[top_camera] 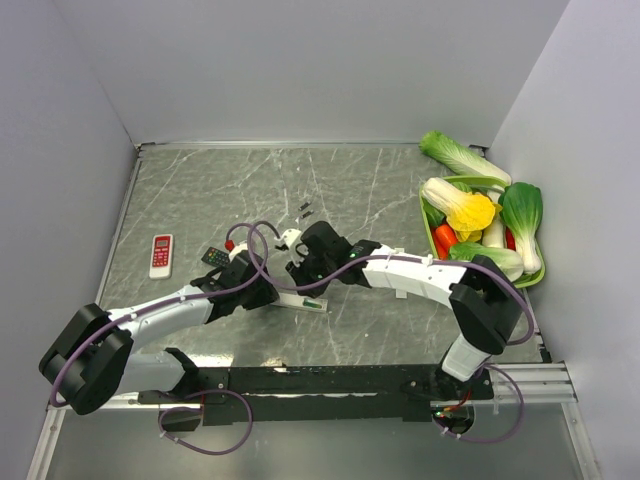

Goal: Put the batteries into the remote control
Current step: Load the battery into the remote control.

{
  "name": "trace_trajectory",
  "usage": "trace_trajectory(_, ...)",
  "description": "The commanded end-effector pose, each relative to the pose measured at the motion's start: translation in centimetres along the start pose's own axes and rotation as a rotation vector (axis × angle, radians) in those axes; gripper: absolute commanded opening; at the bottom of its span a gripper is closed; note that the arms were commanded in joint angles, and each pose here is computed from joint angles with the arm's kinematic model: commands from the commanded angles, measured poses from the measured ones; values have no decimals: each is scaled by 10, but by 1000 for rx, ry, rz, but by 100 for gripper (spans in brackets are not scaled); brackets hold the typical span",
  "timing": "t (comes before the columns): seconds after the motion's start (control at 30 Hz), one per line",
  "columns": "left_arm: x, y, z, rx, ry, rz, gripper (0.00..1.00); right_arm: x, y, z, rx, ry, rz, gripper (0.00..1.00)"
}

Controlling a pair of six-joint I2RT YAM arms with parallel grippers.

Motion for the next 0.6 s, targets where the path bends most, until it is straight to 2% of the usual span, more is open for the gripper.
trace_trajectory(0.0, 0, -14, 17, -35, 69, 53, 42, -10, 11, 0, 44, 10, -10, 27)
trace_trajectory(0.17, -1, -14, 16, -36, 67, 54, 42, -18, 6, 1, 50, -7, 28, 31)
trace_trajectory(0.57, -1, -15, 16, -38, 70, 56, 42, -30, -6, 0, 58, -45, 97, 30)
Point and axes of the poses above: each gripper's point midway between its finger pads, its own x axis back along the fingers, its own z axis along the line the jaws close on, y = z × x, the point moved 6 cm from there along x, back along the fingers, and after that the axes turned 2 degrees about -x, right-handed, at the moved point
